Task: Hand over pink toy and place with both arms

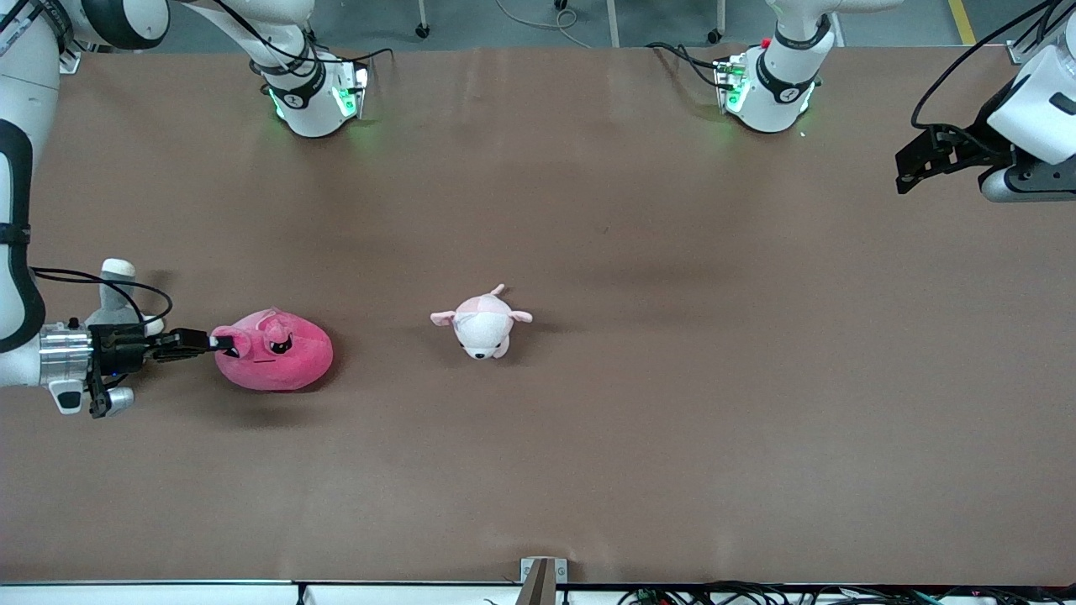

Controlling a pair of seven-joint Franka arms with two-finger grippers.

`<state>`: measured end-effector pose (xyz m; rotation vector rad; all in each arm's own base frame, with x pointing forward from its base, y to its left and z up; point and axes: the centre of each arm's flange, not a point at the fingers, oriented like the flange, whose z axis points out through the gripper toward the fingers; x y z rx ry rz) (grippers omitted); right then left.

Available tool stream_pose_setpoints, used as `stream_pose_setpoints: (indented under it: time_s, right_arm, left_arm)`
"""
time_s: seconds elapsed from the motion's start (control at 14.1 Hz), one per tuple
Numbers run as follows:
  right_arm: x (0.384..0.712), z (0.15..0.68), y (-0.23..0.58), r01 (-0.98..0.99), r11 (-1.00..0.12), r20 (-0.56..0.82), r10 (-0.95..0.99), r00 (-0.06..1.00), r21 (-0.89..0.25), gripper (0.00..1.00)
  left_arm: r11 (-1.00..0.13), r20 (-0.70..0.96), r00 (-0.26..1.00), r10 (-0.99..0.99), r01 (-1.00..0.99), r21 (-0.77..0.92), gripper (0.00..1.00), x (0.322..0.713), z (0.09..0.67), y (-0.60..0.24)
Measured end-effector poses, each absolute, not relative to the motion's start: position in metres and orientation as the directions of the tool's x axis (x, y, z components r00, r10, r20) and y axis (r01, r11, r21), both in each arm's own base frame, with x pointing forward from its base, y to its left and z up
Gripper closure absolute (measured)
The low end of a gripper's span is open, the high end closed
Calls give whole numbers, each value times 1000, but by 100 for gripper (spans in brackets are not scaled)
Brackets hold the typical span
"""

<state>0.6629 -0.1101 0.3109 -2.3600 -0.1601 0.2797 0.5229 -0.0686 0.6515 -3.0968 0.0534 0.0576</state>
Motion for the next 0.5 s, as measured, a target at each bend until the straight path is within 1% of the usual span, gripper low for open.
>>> stream_pose_setpoints:
  time_s: [0.35,0.42,0.5]
  right_arm:
    - [662,300,-111,24,-714,-167,196,966,-700,92]
    - [662,299,-111,23,-714,-168,196,966,-700,86]
    - [663,300,-111,24,-714,-167,196,966,-700,78]
  left_arm:
    - [-998,-46,998,-35,-37,-42,0,523,646,-69]
    - [-998,-46,998,-35,-37,-42,0,523,646,-69]
    - [-998,-45,998,-35,-37,-42,0,523,646,-69]
